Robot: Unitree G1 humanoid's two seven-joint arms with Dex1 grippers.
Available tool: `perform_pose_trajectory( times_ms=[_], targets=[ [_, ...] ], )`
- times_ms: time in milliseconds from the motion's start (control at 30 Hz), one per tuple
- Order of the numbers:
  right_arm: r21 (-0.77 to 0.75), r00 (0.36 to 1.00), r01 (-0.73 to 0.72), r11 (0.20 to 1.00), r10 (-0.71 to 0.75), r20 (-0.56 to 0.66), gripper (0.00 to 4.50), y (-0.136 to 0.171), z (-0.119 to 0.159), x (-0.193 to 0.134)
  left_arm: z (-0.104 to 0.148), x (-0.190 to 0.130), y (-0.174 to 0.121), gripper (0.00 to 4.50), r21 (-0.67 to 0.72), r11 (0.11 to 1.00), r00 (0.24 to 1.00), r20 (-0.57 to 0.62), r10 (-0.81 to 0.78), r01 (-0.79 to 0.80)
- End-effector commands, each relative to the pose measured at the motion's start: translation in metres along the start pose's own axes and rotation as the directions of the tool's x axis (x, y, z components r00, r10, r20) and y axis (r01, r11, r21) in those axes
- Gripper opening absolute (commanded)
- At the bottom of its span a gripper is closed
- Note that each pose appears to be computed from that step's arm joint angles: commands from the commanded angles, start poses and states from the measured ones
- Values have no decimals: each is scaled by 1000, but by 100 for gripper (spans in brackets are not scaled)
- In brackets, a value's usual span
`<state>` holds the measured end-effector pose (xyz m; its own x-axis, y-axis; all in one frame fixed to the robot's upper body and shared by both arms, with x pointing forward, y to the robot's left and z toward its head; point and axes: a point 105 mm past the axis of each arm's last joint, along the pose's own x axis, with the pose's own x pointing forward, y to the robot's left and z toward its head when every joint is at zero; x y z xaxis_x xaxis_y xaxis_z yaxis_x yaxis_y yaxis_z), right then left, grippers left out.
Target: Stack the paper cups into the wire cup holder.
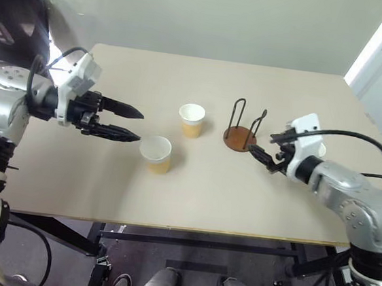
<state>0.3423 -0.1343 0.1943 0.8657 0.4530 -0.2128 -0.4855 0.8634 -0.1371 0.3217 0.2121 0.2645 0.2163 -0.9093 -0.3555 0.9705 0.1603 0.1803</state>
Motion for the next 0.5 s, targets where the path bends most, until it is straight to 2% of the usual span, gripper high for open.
perform_pose_trajectory(
  times_ms=[33,500],
  targets=[
    [-32,998,50,998,-49,35,383,-2,7,12,22,-5,-7,335,67,997,999,43,-28,25],
    [-28,992,116,993,-114,46,383,-16,-3,60,24,1,-17,335,59,997,998,41,-49,47]
  ],
)
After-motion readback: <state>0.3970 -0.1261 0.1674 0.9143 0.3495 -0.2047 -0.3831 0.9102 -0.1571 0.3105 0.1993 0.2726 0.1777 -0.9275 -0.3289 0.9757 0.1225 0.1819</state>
